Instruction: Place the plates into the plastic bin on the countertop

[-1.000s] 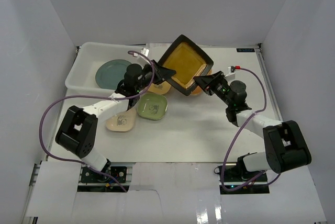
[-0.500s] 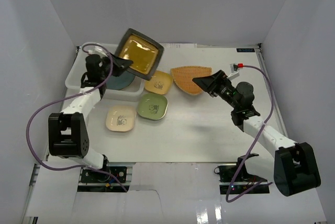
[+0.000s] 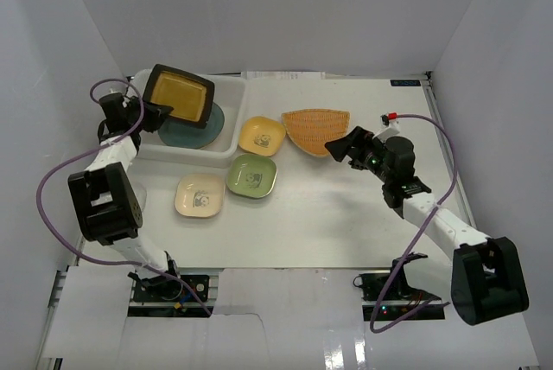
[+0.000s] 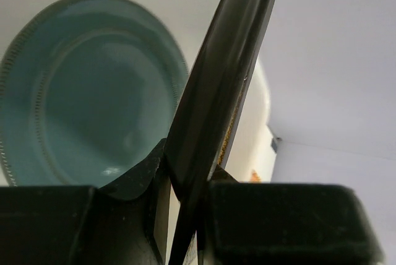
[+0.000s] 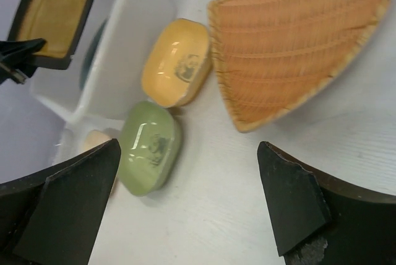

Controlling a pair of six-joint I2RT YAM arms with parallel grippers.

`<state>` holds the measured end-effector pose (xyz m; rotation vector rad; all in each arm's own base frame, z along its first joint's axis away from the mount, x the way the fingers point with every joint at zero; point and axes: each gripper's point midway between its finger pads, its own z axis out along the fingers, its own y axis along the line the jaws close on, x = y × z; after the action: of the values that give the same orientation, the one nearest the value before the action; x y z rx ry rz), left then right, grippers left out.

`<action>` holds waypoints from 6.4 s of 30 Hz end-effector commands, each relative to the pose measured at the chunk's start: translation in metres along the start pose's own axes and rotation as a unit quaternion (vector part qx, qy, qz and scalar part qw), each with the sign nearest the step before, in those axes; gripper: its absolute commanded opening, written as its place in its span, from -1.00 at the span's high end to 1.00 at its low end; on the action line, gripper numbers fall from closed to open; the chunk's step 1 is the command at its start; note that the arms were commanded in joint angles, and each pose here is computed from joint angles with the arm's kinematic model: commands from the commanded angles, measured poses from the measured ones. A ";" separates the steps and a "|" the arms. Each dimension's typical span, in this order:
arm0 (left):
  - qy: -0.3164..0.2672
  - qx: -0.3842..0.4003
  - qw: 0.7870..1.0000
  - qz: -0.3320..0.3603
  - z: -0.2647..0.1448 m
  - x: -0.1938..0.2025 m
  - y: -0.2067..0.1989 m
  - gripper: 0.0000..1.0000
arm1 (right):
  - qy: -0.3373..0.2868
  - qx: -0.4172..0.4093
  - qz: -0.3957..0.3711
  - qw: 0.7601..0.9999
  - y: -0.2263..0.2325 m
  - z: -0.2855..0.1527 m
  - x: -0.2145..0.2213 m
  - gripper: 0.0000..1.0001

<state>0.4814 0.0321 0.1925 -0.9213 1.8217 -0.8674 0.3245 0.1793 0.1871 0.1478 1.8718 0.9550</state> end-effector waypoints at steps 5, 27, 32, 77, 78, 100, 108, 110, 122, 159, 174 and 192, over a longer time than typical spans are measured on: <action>-0.003 0.003 0.998 0.064 0.011 -0.013 -0.008 0.60 | 0.013 0.109 -0.015 0.994 -0.069 0.028 -0.005 -0.86; -0.091 -0.157 0.962 0.202 -0.048 -0.029 0.026 -0.96 | 0.023 0.075 0.248 0.965 -0.116 0.126 0.024 -0.33; -0.119 -0.062 0.955 0.266 -0.078 -0.013 -0.051 -0.96 | -0.016 0.035 0.297 0.954 -0.110 0.118 0.011 0.59; -0.053 0.121 0.979 0.156 -0.050 0.016 -0.152 1.00 | 0.039 -0.094 0.046 0.994 0.026 0.010 0.005 -0.57; -0.063 0.110 0.981 0.144 -0.051 0.006 -0.140 1.00 | 0.049 -0.091 0.041 0.994 0.028 0.013 0.012 -0.56; -0.115 -0.069 0.986 0.101 -0.028 -0.053 -0.007 -0.96 | 0.174 0.037 -0.020 0.984 -0.010 0.186 0.093 -0.60; -0.145 0.002 0.977 0.156 -0.100 -0.029 -0.069 -0.96 | 0.181 0.063 -0.007 0.981 -0.025 0.206 0.113 -0.33; -0.130 -0.021 0.977 0.169 -0.109 -0.005 -0.043 -0.96 | 0.182 0.067 -0.002 0.981 -0.027 0.208 0.117 -0.22; -0.041 -0.071 0.979 0.185 -0.167 0.085 0.029 -0.84 | 0.108 0.073 0.000 0.991 -0.015 0.194 0.072 0.85; 0.016 -0.283 0.959 0.029 -0.160 0.172 0.182 -0.59 | -0.061 -0.097 -0.101 0.988 0.246 0.330 0.046 0.85; 0.023 -0.237 0.970 0.045 -0.163 0.171 0.160 1.00 | -0.031 -0.093 -0.143 0.985 0.243 0.274 0.028 -0.20; 0.069 -0.028 0.988 0.136 -0.198 0.154 -0.006 1.00 | 0.147 -0.010 -0.077 0.986 0.034 0.101 0.087 -0.53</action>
<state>0.2309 -0.0720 0.1496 -0.7529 2.1779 -0.7471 0.3830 0.2753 0.1391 -0.0835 2.0642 0.7773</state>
